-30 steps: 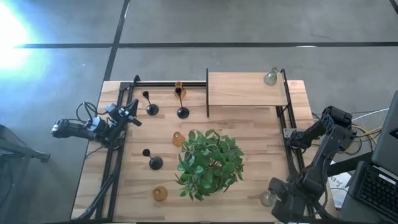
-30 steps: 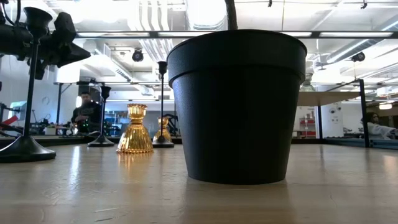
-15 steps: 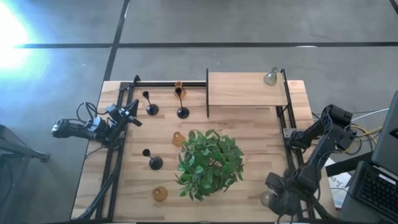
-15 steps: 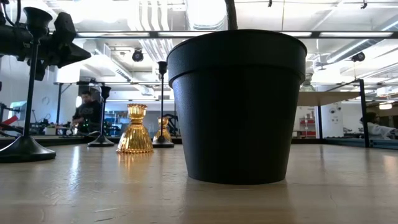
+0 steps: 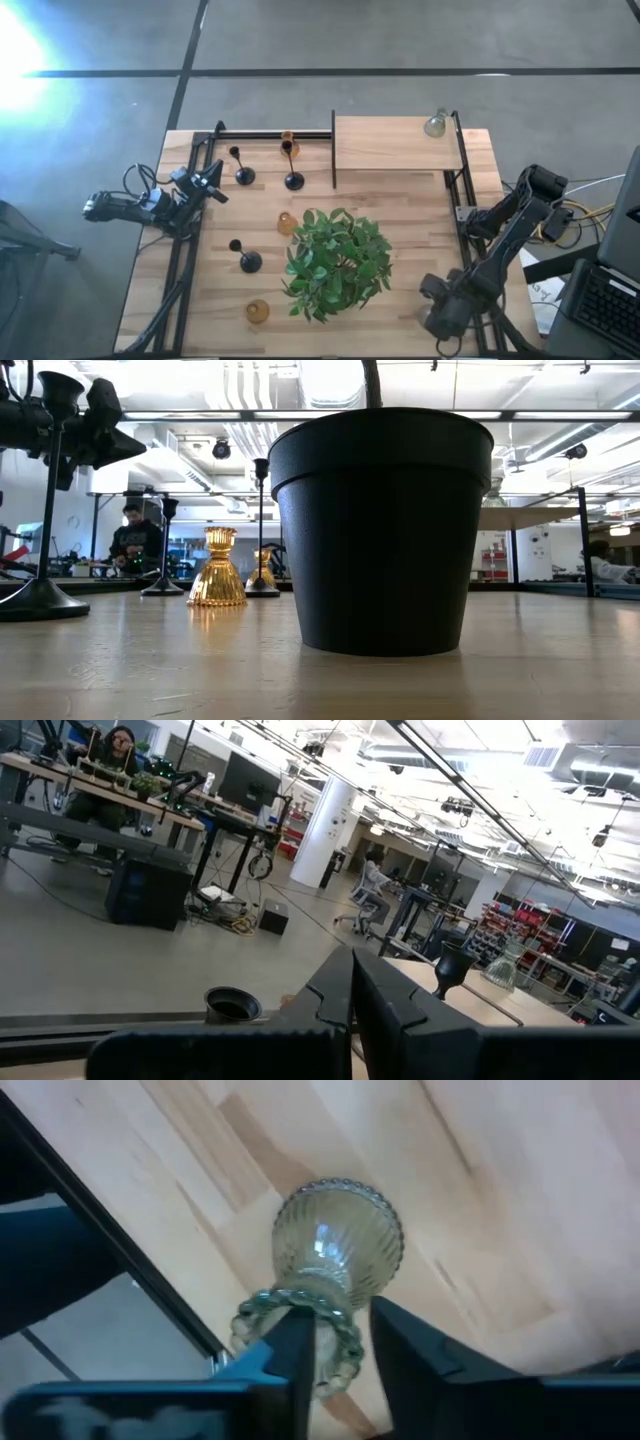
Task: Pick & Place candle stick holders
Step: Put the bottom transparent glass candle holder on the shelf, then put the transparent glass candle holder on the shelf
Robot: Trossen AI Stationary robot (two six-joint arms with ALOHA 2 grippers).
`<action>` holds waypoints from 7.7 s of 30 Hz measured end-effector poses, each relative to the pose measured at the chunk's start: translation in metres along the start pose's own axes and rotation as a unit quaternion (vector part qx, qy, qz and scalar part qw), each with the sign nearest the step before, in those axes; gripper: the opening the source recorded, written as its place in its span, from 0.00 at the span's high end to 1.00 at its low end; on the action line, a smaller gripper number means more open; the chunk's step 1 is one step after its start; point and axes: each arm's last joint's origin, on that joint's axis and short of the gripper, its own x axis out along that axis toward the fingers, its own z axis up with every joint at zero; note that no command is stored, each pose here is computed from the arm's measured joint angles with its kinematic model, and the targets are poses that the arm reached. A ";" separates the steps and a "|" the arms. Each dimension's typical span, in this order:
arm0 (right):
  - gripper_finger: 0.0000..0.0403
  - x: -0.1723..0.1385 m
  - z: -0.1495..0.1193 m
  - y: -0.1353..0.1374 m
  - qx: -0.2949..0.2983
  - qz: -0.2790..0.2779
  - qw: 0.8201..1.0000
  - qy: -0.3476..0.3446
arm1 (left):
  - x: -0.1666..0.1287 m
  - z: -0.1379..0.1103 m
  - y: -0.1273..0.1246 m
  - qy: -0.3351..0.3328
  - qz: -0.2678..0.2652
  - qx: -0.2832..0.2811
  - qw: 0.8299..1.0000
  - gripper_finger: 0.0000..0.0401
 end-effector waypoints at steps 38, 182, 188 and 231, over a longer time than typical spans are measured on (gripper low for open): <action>0.95 -0.220 0.143 -0.156 0.145 0.041 0.969 -0.197 | 0.000 0.000 0.000 0.001 0.002 -0.001 1.000 0.97; 0.89 -0.348 0.197 -0.186 -0.111 0.043 0.910 -0.398 | 0.001 0.018 -0.004 -0.005 -0.016 0.026 1.000 0.97; 0.97 -0.335 0.172 -0.141 -0.154 0.111 0.910 -0.368 | 0.001 0.022 -0.004 -0.008 -0.016 0.033 0.999 0.97; 0.98 0.007 0.101 -0.105 -0.163 0.026 0.820 -0.549 | 0.001 0.021 -0.004 -0.008 -0.014 0.003 1.000 0.97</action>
